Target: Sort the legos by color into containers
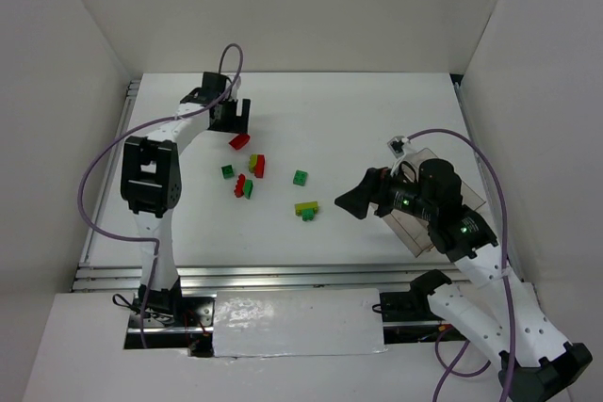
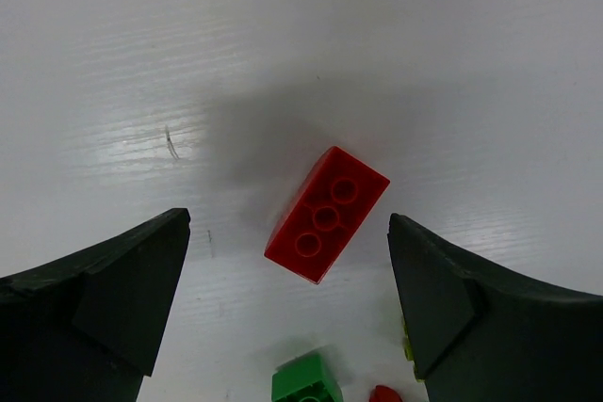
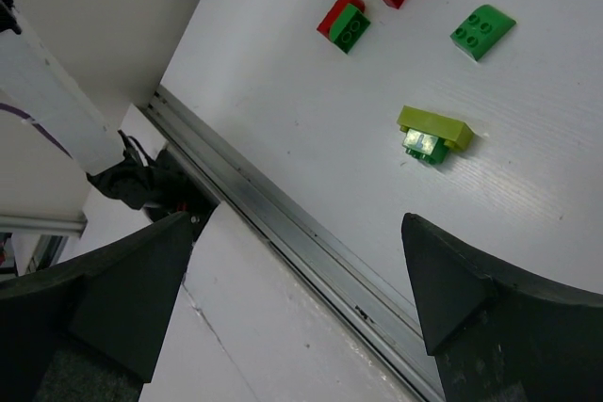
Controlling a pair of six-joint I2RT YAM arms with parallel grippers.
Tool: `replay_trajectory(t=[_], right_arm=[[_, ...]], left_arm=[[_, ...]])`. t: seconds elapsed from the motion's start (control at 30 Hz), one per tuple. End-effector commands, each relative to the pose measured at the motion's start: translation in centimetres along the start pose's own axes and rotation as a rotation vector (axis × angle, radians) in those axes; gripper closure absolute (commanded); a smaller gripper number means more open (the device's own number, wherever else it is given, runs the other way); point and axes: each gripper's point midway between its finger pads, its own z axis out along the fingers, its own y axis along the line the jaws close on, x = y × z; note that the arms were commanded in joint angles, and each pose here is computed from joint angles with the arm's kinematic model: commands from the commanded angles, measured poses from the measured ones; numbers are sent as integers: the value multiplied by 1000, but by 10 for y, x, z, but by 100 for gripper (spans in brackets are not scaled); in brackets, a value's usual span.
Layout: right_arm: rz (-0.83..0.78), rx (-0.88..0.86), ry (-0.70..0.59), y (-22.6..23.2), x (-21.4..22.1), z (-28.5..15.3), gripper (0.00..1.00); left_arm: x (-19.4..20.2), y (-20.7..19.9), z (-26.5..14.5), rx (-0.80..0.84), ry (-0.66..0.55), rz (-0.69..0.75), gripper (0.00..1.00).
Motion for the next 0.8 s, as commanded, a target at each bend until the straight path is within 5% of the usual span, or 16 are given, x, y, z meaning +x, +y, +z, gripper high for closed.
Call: replay_trajectory(t=[0.0,0.37,0.47,0.57,0.67,0.7,0.77], right_arm=[[-52,-56,-47,12,-11,0,0],[-32,-73,-30,10,-4,7,0],[-32,-73,-27,9,-4,6,0],[-33,-63,-27,8,-3,5,0],[-34,-52,-33,7,-4,3,0],[-31,-48,-35,6,-4,3,0],[-28,-41,-43,5,-4,3,0]], left_arm=[[13,-2,15,35,34,25,1],[38,-10,36,59,88,15,6],[45,-10,44,26,114,33,24],[46,-13,49,12,121,36,32],[37,-9,45,-21,109,33,55],[32,-7,42,-38,97,29,75],[12,-11,28,-26,41,20,93]])
